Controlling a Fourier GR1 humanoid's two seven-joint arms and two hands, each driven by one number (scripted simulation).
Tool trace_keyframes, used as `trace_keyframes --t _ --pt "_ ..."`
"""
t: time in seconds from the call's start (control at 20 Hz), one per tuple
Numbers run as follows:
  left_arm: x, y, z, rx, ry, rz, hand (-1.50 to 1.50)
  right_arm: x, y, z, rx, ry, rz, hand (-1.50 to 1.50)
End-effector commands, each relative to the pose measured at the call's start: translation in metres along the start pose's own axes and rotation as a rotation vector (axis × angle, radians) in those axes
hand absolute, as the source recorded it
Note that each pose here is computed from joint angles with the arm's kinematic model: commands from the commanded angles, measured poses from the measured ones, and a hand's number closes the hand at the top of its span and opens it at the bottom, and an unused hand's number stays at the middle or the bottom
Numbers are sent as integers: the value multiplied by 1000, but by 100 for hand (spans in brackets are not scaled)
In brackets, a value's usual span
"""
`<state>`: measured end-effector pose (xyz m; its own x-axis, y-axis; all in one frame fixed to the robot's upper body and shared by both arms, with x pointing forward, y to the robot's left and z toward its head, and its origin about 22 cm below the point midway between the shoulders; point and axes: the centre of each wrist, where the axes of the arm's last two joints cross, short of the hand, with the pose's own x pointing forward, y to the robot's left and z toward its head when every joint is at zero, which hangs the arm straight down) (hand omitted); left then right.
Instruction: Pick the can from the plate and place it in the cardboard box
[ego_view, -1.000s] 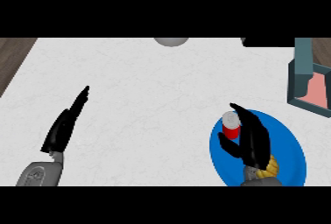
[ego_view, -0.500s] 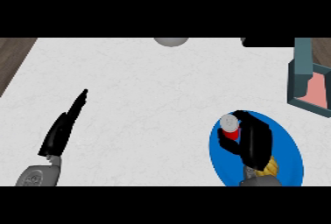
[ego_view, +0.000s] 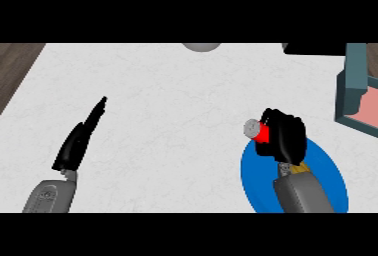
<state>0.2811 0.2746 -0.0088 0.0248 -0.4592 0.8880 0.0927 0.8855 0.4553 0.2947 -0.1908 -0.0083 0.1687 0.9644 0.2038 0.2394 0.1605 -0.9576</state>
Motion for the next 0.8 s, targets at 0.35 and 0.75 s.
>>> trace_keyframes --t 0.35,0.75 --pt "-2 0 1 -2 23 -1 0 55 -82 -125 133 -29 162 150" --pt "-1 -2 2 14 52 9 0 73 -148 -129 -59 131 202 150"
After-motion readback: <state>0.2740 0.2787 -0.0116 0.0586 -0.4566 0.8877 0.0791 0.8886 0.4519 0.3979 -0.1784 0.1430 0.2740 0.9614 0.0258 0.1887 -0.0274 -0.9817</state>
